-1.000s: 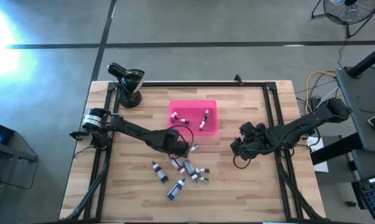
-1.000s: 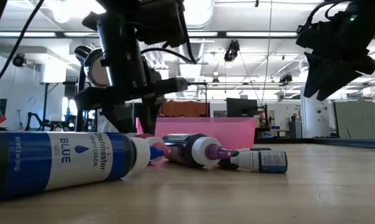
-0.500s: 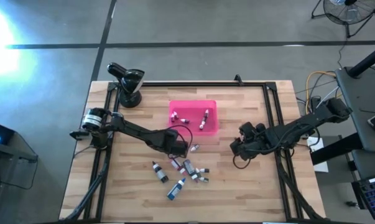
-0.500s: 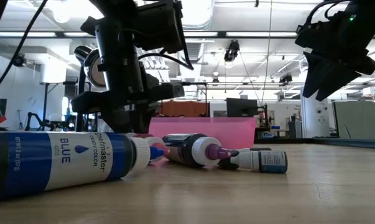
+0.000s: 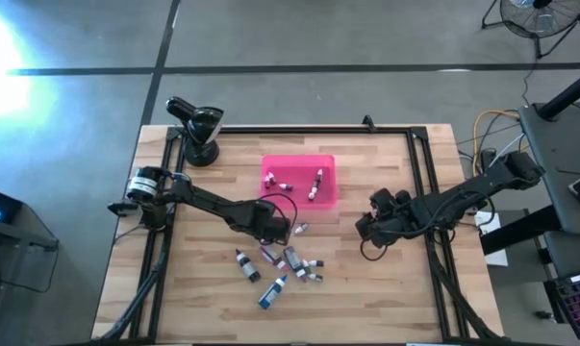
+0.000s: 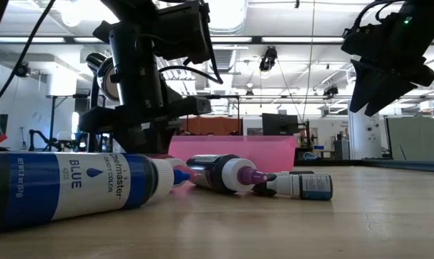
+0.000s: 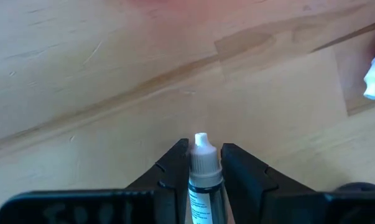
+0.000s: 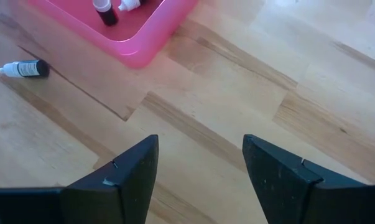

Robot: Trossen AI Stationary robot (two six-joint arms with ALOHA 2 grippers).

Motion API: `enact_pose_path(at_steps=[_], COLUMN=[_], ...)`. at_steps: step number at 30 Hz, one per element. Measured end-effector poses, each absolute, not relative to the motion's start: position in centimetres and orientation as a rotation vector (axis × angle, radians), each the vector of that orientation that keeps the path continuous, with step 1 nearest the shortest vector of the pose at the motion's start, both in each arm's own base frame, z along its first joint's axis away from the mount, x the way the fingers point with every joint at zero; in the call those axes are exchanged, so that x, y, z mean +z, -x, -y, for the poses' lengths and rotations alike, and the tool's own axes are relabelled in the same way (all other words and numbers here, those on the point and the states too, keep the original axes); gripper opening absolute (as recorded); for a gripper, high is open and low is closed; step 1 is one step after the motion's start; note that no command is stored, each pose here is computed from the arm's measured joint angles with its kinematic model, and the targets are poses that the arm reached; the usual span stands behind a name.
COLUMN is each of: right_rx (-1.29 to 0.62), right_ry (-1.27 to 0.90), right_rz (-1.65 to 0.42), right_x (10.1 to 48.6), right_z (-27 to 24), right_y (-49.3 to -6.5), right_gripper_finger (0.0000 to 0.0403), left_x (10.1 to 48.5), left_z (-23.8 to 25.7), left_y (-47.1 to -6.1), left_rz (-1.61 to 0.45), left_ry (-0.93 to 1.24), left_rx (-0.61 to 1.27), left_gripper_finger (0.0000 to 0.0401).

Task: Pick & Place food coloring
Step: Put the purple food coloring bottle into the pink bin

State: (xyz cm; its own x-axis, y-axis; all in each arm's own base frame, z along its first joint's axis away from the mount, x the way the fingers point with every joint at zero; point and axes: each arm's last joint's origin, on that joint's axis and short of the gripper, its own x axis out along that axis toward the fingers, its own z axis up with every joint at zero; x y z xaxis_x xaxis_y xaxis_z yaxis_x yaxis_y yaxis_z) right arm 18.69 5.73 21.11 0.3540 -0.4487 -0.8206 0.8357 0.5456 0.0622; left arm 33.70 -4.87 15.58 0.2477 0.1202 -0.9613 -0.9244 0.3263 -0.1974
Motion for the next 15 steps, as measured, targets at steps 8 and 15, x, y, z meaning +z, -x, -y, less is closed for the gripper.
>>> enact_pose_path(at_steps=[8, 15], right_rx=[-0.887, -0.896], right_ry=[-0.522, -0.512], right_rz=[-0.849, -0.833], right_x=[21.0, 21.03], right_z=[-5.69, -5.62], right_y=[-18.63, -18.65], right_gripper_finger=[0.0226, 0.0226], left_x=[15.63, 15.94], left_z=[4.9, 4.93], left_y=[-33.68, -33.65], left_rz=[-1.074, -1.078], left_ry=[0.967, 0.951], left_rx=[0.877, 0.855], left_gripper_finger=[0.0037, 0.001])
